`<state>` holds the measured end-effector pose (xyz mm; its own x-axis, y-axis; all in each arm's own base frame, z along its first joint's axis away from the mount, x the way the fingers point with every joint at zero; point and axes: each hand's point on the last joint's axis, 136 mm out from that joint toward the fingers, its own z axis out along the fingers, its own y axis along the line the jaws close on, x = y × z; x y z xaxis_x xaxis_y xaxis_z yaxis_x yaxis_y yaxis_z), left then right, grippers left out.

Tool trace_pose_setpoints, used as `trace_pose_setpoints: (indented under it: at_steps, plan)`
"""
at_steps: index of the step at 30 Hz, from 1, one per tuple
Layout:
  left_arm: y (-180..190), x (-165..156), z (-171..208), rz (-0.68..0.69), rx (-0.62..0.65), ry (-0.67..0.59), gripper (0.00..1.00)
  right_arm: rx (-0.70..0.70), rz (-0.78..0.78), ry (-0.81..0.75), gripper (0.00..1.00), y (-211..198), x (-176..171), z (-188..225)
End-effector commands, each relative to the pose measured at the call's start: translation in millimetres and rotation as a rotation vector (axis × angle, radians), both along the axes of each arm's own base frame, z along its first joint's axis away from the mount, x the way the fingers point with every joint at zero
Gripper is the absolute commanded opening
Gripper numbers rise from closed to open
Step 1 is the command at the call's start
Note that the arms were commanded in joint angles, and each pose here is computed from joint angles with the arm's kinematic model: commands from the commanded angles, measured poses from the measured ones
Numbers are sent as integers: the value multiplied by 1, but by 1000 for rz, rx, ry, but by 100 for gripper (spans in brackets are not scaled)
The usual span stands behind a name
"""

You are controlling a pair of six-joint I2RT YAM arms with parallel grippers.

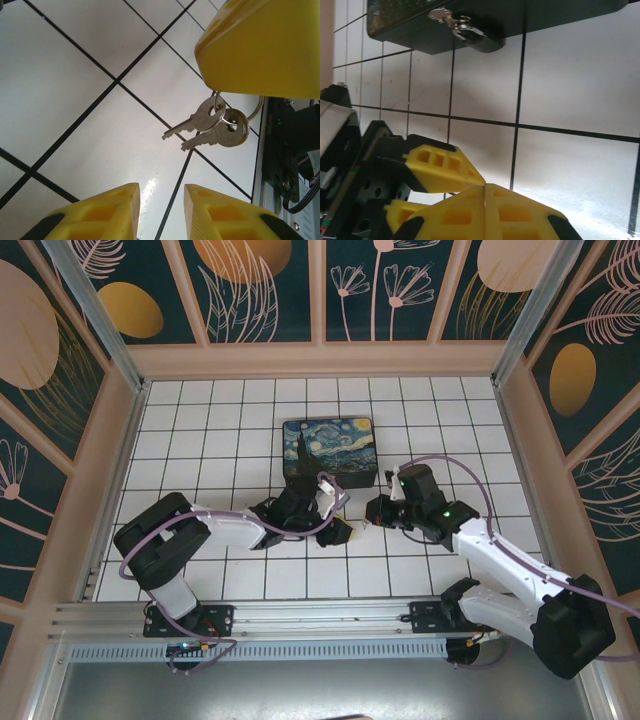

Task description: Unlock a padlock with a key

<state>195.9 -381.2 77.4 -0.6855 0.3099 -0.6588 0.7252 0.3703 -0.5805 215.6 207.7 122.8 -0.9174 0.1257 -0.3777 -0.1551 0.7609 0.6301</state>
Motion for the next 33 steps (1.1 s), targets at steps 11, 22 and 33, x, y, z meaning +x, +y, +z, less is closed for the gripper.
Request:
trace_pose_setpoints:
  at_steps: [11,22,33]
  plan:
    - [-9,-4,33,-65,-152,-89,26,114,84,-25,9,16,-3,33]
    - [0,-4,28,-50,-130,-147,20,179,102,-20,10,20,-2,42]
    - [4,0,40,-50,-166,-198,23,192,105,-7,11,21,1,46]
